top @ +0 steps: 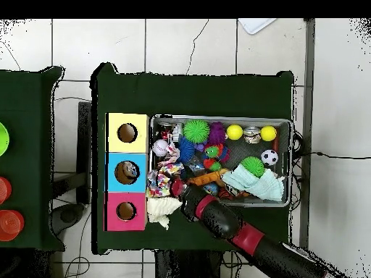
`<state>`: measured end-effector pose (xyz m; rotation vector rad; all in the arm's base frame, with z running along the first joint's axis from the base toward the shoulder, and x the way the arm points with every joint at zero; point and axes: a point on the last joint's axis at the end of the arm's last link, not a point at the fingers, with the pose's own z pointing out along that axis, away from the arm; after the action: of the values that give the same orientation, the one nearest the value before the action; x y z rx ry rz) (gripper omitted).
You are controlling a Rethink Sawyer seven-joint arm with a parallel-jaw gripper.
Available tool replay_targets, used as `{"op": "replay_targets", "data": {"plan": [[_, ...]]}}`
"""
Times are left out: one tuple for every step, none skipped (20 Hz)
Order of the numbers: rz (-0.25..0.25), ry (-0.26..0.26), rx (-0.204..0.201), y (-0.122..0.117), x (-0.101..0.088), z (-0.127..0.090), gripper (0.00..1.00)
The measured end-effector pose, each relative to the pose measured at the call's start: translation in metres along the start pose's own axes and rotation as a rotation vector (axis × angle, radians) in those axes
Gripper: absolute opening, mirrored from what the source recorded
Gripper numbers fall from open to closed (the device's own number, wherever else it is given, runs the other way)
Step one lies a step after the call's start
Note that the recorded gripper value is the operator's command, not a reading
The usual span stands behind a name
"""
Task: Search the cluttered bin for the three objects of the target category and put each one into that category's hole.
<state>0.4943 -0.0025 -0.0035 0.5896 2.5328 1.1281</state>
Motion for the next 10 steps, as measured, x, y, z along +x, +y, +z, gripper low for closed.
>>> {"op": "replay_targets", "data": {"plan": [[0.000, 0.004, -0.003, 0.002, 0.002, 0.000, 0.00], [0.000, 0.008, -0.004, 0.003, 0.003, 0.000, 0.00], [0.000, 0.019, -0.011, 0.007, 0.008, 0.001, 0.00], [0.001, 0.025, -0.014, 0.010, 0.011, 0.001, 0.00], [0.002, 0.030, -0.016, 0.011, 0.013, 0.001, 0.00], [0.005, 0.042, -0.021, 0.015, 0.018, 0.001, 0.00], [0.008, 0.046, -0.023, 0.016, 0.019, 0.001, 0.00], [0.010, 0.049, -0.024, 0.016, 0.020, 0.001, 0.00], [0.016, 0.056, -0.026, 0.018, 0.023, 0.000, 0.00], [0.019, 0.060, -0.027, 0.019, 0.025, -0.001, 0.00]]}}
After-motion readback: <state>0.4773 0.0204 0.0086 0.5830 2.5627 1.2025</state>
